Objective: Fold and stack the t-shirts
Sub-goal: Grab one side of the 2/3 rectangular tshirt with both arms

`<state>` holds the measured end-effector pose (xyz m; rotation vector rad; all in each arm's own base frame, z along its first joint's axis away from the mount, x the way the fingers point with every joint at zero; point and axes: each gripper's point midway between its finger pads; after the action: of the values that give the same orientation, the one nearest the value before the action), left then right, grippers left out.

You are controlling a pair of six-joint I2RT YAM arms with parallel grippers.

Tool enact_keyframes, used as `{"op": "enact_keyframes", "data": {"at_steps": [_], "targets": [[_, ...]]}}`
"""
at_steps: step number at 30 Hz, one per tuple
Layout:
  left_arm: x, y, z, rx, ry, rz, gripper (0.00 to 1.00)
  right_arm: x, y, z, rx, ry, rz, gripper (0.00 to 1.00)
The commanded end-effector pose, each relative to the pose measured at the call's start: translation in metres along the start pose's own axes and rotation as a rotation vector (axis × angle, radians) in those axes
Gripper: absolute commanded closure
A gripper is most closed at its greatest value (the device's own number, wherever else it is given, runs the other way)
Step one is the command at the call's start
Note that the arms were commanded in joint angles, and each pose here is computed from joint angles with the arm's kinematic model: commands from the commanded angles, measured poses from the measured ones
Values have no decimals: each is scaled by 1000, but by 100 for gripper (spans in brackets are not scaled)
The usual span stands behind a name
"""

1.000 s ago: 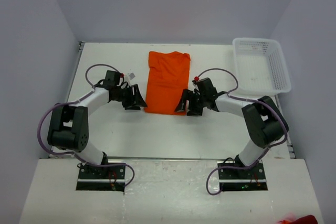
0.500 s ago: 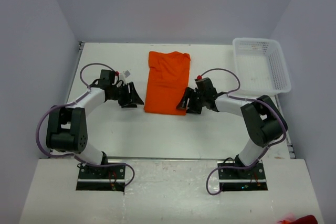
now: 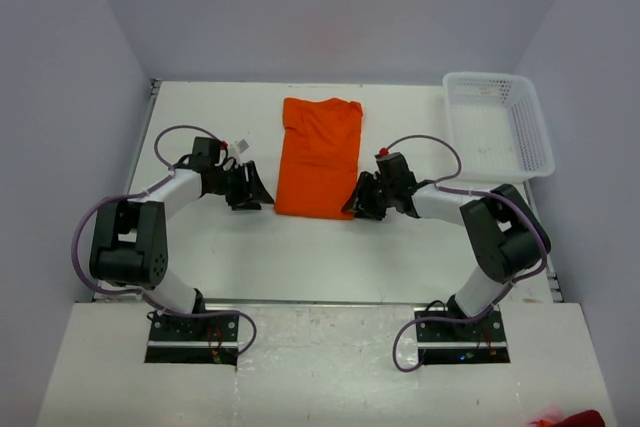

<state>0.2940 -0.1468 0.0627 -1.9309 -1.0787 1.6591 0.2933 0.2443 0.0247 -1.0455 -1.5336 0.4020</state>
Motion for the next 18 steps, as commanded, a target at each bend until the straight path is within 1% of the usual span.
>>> {"op": "enact_keyframes", "data": {"at_steps": [1,4,8,10,11,12,14,15,18], "targets": [[-3,-2,-12,-37,24,7,47,-29,5,15,30,28,94,53],[0,-1,-12,-36,22,-5,47,-30,8,17,39,39,90,60],[2,1,-9,-28,10,-6,45,-34,10,21,50,47,93,64],[2,2,-9,-29,8,-2,45,-36,12,23,58,50,99,73],[3,2,-7,-26,3,-4,45,-36,12,24,62,47,96,76],[4,3,-7,-26,3,-4,44,-36,12,25,64,48,96,85],[4,5,-4,-15,-1,8,43,-36,12,26,65,47,95,98],[3,6,-2,-8,-8,21,43,-36,11,26,62,48,96,100],[2,12,6,19,-24,61,43,-36,8,24,50,44,98,100]]}}
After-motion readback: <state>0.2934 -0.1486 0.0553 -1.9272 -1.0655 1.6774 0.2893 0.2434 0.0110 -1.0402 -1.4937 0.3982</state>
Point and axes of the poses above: each gripper's point midway between its finger pads, its own y axis out along the fingers, its own x axis along the line the jaws close on, z = x × y
